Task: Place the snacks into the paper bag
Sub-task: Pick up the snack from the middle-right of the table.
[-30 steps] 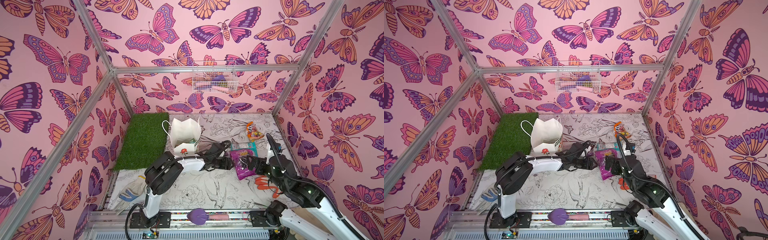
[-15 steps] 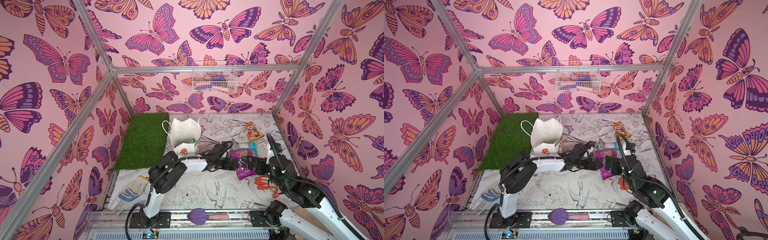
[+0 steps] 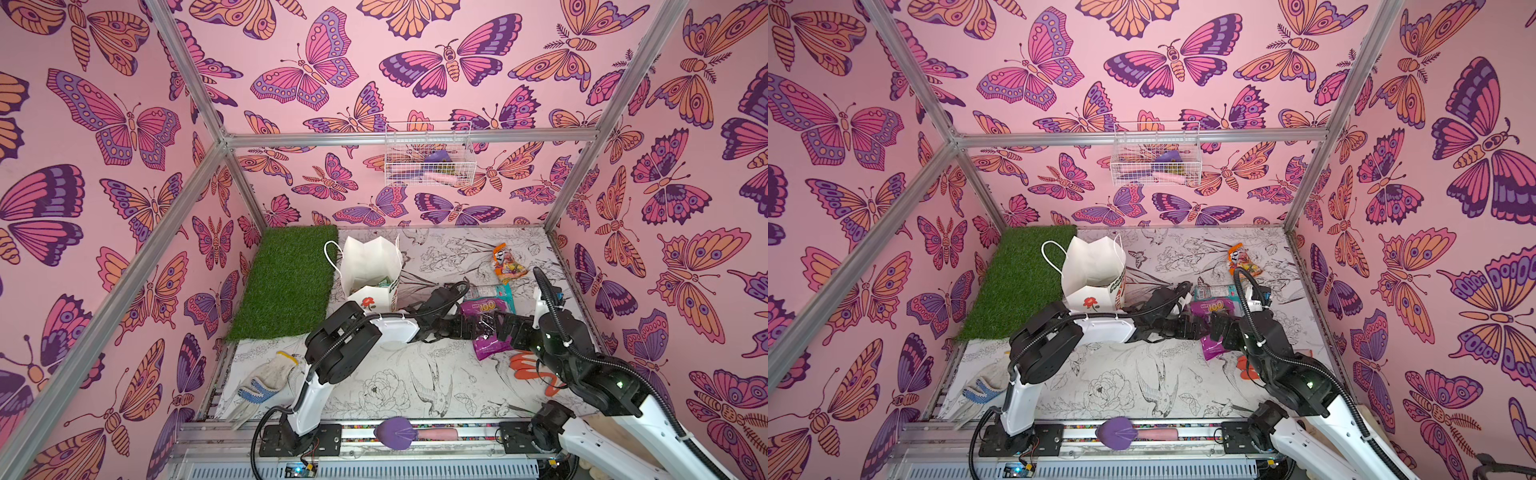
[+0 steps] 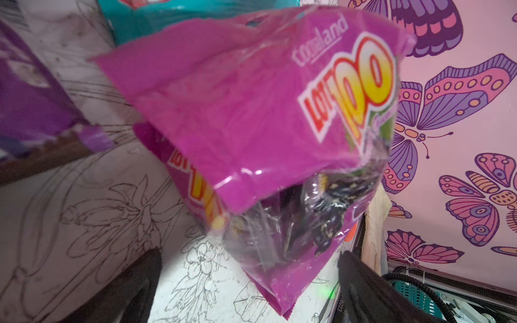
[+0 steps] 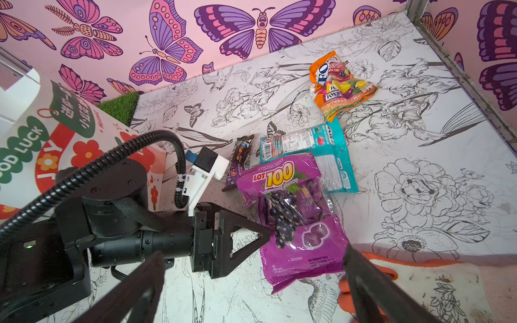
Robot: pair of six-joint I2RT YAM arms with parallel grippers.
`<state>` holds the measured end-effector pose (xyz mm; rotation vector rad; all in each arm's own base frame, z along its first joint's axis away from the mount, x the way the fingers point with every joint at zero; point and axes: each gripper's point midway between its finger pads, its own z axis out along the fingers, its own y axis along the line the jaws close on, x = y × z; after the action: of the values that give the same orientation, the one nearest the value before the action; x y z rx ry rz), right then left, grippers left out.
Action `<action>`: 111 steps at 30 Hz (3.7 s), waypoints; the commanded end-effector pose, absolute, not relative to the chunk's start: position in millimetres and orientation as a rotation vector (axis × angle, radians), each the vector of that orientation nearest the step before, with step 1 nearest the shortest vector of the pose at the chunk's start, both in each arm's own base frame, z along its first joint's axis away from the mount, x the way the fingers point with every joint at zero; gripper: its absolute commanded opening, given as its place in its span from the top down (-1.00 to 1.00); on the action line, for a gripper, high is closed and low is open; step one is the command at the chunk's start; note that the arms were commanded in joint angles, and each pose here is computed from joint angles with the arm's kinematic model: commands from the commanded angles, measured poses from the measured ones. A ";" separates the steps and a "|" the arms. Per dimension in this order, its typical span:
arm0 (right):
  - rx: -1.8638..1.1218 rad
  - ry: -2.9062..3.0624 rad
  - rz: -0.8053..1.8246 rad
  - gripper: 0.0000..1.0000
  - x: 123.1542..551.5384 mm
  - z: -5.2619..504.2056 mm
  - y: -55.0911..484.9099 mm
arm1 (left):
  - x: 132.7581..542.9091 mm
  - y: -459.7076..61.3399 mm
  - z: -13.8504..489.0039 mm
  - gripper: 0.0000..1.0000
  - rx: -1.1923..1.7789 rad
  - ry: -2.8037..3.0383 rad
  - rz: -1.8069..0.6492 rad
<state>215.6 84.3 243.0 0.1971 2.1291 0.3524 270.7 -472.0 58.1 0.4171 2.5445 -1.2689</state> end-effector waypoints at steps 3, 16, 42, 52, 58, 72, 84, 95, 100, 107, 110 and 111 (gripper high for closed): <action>0.218 2.120 0.344 -0.99 214.1 247.3 78.7 | 269.5 -483.2 57.2 -0.99 0.415 2.528 -1.336; 0.222 2.121 0.342 -0.99 212.9 245.6 77.2 | 266.4 -494.5 51.7 -0.84 0.410 2.530 -1.382; 0.231 2.114 0.336 -0.99 208.6 245.5 71.9 | 262.1 -503.0 48.0 0.51 0.399 2.523 -1.452; 0.234 2.114 0.338 -0.99 208.1 245.2 71.4 | 261.6 -501.2 53.6 0.99 0.410 2.502 -1.452; 0.234 2.112 0.339 -0.99 207.5 245.5 71.1 | 261.6 -499.8 62.9 1.00 0.430 2.475 -1.450; 0.237 2.113 0.333 -0.99 207.1 244.7 69.8 | 265.2 -489.8 112.2 1.00 0.469 2.340 -1.406; 0.240 2.111 0.338 -0.99 207.1 245.6 70.0 | 263.8 -483.0 143.6 1.00 0.511 2.269 -1.353; 0.238 2.110 0.345 -0.99 207.8 248.1 71.5 | 257.7 -481.5 172.2 1.00 0.583 2.210 -1.295; 0.238 2.105 0.346 -0.99 208.3 250.2 71.6 | 255.6 -478.9 184.2 1.00 0.606 2.184 -1.269; 0.234 2.108 0.357 -0.99 209.8 250.8 74.7 | 253.3 -475.9 199.0 1.00 0.633 2.155 -1.238; 0.235 2.108 0.357 -0.99 210.2 250.7 74.9 | 252.5 -473.7 205.5 1.00 0.647 2.139 -1.216; 0.236 2.108 0.355 -0.99 210.2 250.7 74.5 | 252.7 -472.6 207.5 1.00 0.650 2.136 -1.208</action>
<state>209.1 77.6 243.7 0.2053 2.1253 0.3506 246.8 -463.0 140.8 0.6125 2.3452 -1.1545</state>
